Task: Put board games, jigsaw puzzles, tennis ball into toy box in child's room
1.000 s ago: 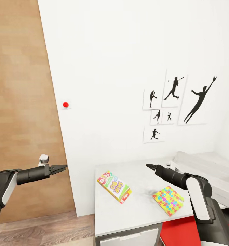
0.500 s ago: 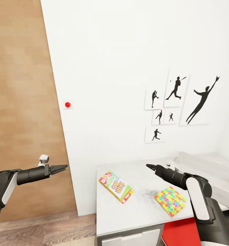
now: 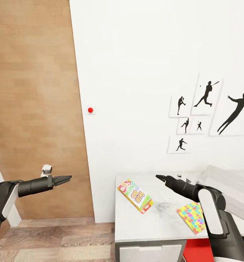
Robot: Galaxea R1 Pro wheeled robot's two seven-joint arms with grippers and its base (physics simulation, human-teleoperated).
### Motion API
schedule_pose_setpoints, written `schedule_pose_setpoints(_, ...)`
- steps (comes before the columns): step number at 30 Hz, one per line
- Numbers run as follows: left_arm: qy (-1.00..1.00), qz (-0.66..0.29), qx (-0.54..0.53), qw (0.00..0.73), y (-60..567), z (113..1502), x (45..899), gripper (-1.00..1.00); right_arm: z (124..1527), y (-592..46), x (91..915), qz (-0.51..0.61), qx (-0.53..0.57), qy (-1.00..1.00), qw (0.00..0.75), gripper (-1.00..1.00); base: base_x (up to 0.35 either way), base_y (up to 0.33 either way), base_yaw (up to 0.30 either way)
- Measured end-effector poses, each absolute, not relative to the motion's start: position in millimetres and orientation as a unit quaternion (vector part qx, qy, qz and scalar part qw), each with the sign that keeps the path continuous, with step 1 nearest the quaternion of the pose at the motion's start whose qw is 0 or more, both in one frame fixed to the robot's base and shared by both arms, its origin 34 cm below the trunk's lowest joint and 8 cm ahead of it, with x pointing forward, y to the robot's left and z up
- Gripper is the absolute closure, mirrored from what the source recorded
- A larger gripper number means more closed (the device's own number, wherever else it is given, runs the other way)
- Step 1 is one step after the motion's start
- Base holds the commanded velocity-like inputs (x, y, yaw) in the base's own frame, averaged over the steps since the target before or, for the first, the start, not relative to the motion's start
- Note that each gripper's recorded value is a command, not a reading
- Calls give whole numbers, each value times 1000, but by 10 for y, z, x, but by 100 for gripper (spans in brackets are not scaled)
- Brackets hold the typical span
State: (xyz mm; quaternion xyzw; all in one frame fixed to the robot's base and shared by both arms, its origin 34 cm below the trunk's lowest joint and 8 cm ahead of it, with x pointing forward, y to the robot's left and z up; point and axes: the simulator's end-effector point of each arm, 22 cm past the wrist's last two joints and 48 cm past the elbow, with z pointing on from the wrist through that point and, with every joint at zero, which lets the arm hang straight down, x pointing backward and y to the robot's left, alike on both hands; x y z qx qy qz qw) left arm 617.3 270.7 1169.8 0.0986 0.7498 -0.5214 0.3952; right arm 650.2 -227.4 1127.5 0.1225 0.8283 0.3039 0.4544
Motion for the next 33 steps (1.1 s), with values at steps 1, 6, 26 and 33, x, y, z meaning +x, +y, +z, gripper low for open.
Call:
schedule_pose_setpoints(1,750,-522,99,395,2706,11699,6172,-100,11276,-2274,6502,304,122,828,455,-100,-34,-23,265)
schedule_pose_setpoints(6,750,-522,99,395,2706,11700,6171,-100,11274,-2273,6502,304,122,828,454,-100,-19,-12,263)
schedule_pose_setpoints(26,749,-522,99,395,2702,11699,6172,-100,11277,-2259,6501,304,121,828,454,-100,-53,-38,262)
schedule_pose_setpoints(33,748,-522,102,396,2678,11721,6170,-100,11277,-2257,6500,304,121,829,454,-100,-13,-76,262)
